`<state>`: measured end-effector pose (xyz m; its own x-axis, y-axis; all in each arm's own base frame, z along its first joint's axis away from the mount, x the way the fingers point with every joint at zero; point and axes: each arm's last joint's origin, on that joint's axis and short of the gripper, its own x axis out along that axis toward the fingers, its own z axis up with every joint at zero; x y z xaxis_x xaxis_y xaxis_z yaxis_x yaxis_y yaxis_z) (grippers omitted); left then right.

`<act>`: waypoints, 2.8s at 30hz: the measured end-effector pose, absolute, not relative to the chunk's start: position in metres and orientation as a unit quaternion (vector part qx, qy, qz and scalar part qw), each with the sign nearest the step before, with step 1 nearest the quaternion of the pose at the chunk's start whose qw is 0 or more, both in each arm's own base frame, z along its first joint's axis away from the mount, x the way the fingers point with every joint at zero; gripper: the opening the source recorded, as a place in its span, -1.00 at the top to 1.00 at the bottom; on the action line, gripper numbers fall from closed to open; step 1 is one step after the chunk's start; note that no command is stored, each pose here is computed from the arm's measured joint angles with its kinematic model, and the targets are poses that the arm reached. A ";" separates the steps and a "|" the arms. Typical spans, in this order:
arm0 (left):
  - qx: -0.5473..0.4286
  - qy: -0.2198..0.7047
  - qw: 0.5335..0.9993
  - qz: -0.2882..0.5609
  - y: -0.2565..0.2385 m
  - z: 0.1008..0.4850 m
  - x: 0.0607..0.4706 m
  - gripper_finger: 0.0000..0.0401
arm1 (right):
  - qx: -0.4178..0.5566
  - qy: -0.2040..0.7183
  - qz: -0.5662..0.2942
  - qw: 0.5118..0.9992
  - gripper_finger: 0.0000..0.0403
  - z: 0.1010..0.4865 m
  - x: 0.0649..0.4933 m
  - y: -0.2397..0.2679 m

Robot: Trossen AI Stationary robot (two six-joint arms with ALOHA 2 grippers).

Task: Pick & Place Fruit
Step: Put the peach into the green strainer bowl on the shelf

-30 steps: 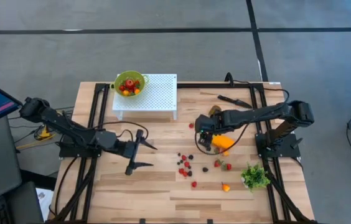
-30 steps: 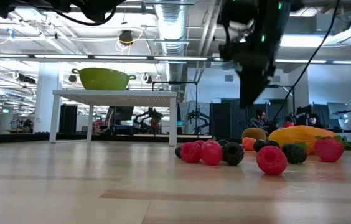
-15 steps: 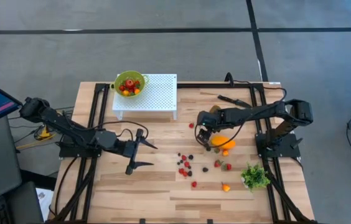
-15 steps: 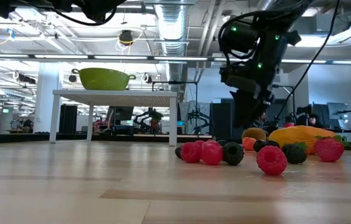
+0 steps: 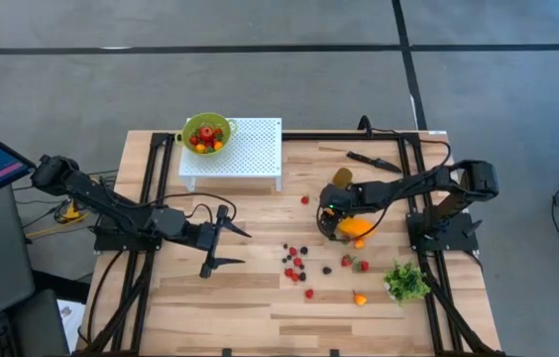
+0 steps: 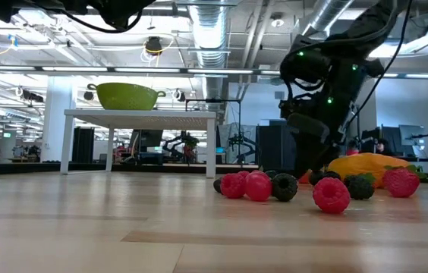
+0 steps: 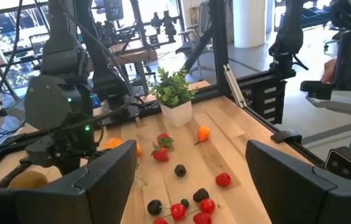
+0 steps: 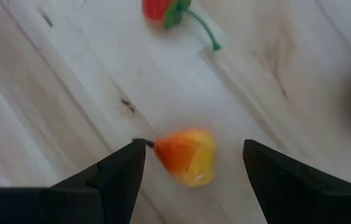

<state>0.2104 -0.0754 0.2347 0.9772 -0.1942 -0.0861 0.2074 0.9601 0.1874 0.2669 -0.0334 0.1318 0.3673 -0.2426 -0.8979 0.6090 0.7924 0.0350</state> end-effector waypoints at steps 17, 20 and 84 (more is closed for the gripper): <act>0.098 0.033 0.990 -0.100 -0.075 0.235 0.210 -0.47 | 0.190 0.466 -0.258 0.825 -0.16 0.123 0.265 -0.030; 0.098 0.033 0.990 -0.100 -0.075 0.235 0.210 -0.47 | 0.190 0.467 -0.258 0.824 0.00 0.123 0.264 -0.030; 0.502 0.027 0.864 0.029 -0.084 0.200 0.246 -0.47 | 0.083 0.165 0.054 0.981 0.57 0.230 0.341 0.056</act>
